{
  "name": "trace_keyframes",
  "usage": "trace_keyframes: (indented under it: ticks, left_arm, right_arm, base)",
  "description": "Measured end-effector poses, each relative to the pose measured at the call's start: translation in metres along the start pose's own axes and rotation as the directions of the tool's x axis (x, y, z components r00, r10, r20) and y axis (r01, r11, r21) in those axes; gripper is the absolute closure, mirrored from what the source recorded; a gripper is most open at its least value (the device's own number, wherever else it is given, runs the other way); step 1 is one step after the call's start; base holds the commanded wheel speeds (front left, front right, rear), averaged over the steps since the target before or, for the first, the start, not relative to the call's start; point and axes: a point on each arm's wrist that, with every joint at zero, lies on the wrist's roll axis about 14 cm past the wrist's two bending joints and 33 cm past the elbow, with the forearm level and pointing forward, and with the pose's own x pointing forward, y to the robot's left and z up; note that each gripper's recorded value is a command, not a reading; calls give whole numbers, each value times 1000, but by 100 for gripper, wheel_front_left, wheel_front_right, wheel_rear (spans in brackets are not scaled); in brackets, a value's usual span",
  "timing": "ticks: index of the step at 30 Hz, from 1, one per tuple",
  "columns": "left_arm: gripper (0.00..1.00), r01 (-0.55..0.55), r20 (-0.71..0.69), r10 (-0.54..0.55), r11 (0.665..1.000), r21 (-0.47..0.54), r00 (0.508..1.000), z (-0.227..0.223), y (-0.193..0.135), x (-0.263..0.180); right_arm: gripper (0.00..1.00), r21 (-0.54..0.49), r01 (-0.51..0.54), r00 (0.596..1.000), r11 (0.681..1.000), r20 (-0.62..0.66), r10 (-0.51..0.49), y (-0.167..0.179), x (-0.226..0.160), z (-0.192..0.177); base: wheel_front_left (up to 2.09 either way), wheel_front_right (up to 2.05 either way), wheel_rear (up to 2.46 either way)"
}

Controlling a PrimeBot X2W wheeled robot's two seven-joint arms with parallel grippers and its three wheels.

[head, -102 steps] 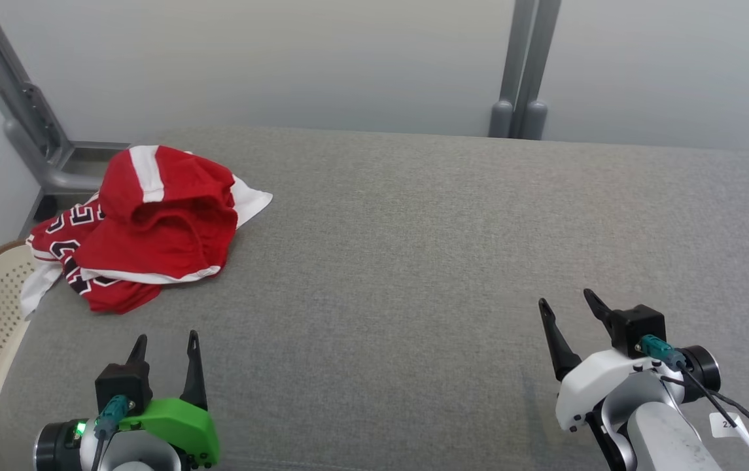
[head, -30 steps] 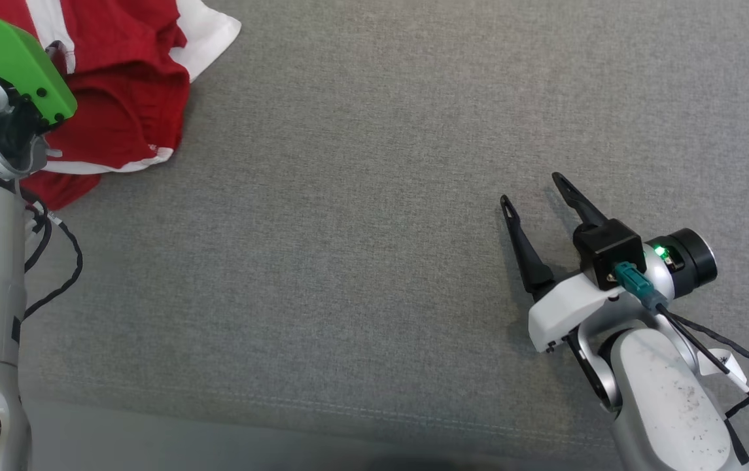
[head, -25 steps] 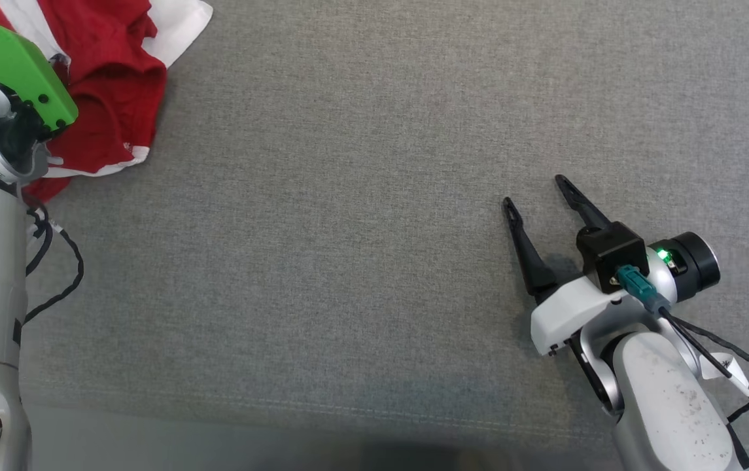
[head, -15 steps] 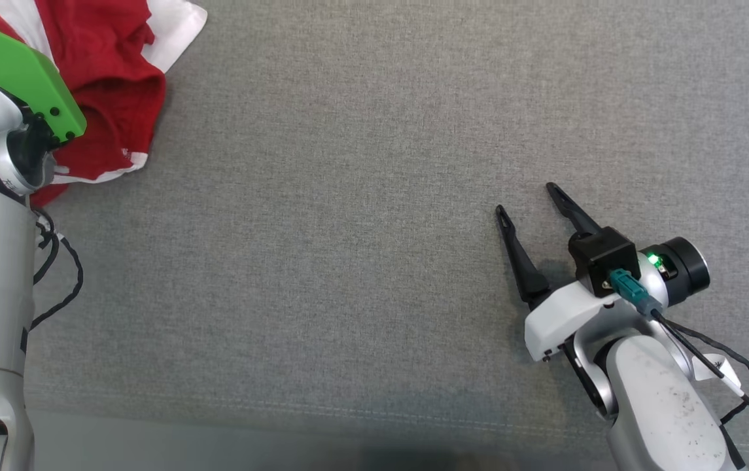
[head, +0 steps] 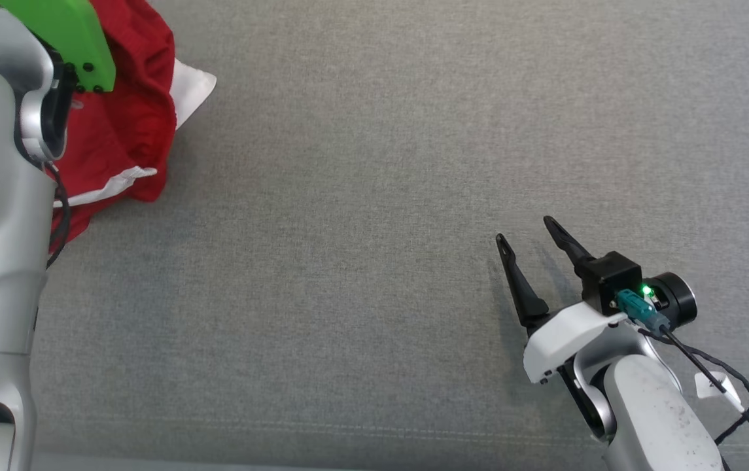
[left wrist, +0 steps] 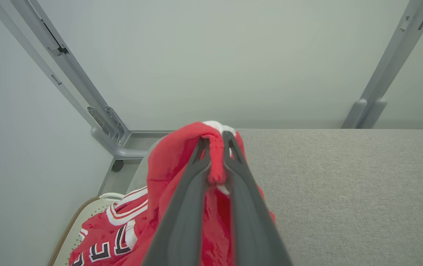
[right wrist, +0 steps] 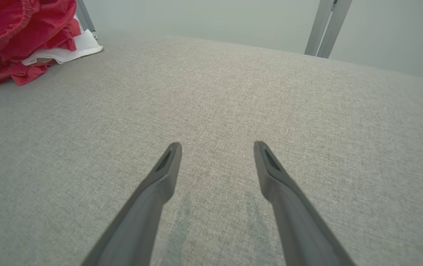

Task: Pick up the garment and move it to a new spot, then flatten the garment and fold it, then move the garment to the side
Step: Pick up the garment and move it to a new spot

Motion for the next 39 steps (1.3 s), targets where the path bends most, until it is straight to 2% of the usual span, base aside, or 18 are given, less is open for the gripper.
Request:
trace_keyframes:
  ticks: [2, 6, 11, 16, 21, 23, 25, 27, 31, 35, 39]
  left_arm:
    - [100, 46, 55, -47, 999, 17, 997, 22, -17, -5]
    - [100, 170, 143, -180, 982, 82, 973, 60, -74, -14]
    - [100, 332, 236, -353, 935, 127, 905, 97, -151, -33]
    - [100, 552, 308, -556, 827, 110, 772, 124, -236, -67]
    - [100, 684, 417, -653, 723, 94, 633, 158, -291, -100]
    - [100, 720, 437, -674, 689, 82, 595, 164, -306, -107]
    - [100, 741, 428, -691, 668, 70, 583, 161, -318, -109]
    - [100, 744, 395, -697, 666, 46, 599, 150, -325, -101]
    - [100, 710, 268, -680, 704, -20, 682, 98, -323, -71]
    - [100, 622, 121, -612, 781, -65, 781, 36, -293, -35]
    - [100, 522, 9, -523, 849, -89, 852, -17, -254, -10]
  right_arm:
    - [0, 10, 22, 1000, 1000, 18, -22, -6, -6, 6]
    - [0, 48, 85, 996, 995, 35, -86, -22, -28, 10]
    - [0, 75, 145, 988, 986, 34, -148, -36, -53, 7]
    - [0, 88, 201, 978, 976, 42, -205, -48, -76, 8]
    - [0, 97, 266, 961, 959, 55, -272, -65, -96, 10]
    - [0, 101, 294, 952, 950, 59, -301, -73, -103, 10]
    - [0, 105, 316, 944, 943, 63, -323, -80, -108, 10]
    - [0, 106, 330, 940, 938, 60, -337, -85, -109, 9]
    - [0, 109, 341, 937, 934, 44, -347, -90, -106, 2]
    - [0, 105, 325, 943, 940, 41, -330, -90, -94, 1]
    - [0, 104, 307, 950, 946, 33, -312, -87, -84, -2]
  base:
    - [0, 0, 0]
    - [0, 0, 0]
    - [0, 0, 0]
    - [0, 0, 0]
    - [0, 0, 0]
    - [0, 0, 0]
    - [0, 0, 0]
    - [0, 0, 0]
    - [0, 0, 0]
    - [0, 0, 0]
    - [0, 0, 0]
